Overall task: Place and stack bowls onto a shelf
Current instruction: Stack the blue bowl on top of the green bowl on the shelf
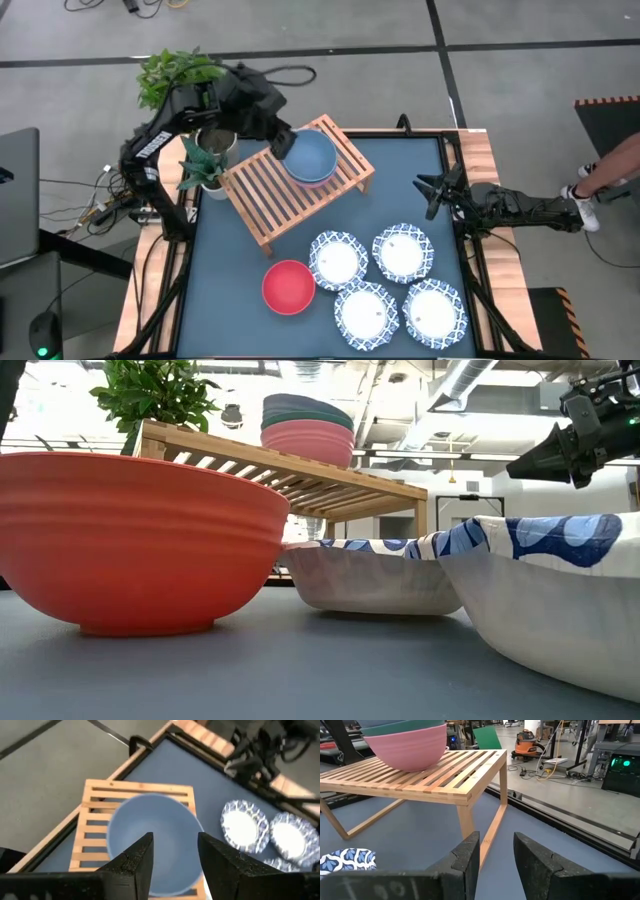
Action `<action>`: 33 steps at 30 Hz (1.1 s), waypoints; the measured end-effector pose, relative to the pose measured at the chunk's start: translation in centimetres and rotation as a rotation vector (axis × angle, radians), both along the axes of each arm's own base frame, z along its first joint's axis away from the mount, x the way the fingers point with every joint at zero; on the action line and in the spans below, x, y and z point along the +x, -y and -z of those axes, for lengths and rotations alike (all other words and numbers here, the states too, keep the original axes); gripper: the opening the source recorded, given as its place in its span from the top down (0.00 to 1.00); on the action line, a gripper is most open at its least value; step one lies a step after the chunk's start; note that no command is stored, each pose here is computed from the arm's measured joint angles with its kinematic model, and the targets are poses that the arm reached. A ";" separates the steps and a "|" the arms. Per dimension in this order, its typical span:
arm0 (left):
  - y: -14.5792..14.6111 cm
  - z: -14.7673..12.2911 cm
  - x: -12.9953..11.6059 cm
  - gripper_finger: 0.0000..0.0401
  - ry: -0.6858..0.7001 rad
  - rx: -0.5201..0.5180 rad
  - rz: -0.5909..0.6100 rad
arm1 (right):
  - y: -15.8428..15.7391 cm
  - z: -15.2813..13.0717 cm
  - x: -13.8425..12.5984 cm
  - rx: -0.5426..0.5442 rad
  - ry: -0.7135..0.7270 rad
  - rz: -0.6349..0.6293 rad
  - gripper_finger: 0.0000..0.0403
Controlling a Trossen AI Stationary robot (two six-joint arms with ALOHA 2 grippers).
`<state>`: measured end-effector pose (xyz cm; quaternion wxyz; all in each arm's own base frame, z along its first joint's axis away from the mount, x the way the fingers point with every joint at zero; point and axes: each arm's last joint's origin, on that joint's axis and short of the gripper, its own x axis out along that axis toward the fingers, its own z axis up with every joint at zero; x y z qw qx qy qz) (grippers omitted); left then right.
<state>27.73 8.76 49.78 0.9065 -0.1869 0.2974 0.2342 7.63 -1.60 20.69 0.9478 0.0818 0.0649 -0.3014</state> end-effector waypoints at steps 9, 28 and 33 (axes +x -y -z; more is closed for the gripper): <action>1.9 1.0 0.3 0.66 -0.033 0.002 0.060 | 0.0 0.0 0.0 0.000 -0.002 0.001 0.64; 7.0 -2.6 -4.1 0.66 0.112 0.240 0.198 | 0.0 0.1 0.0 0.019 0.007 0.006 0.64; 6.8 0.6 -2.8 0.66 0.128 0.253 0.189 | 0.0 0.1 0.0 0.019 0.006 0.007 0.64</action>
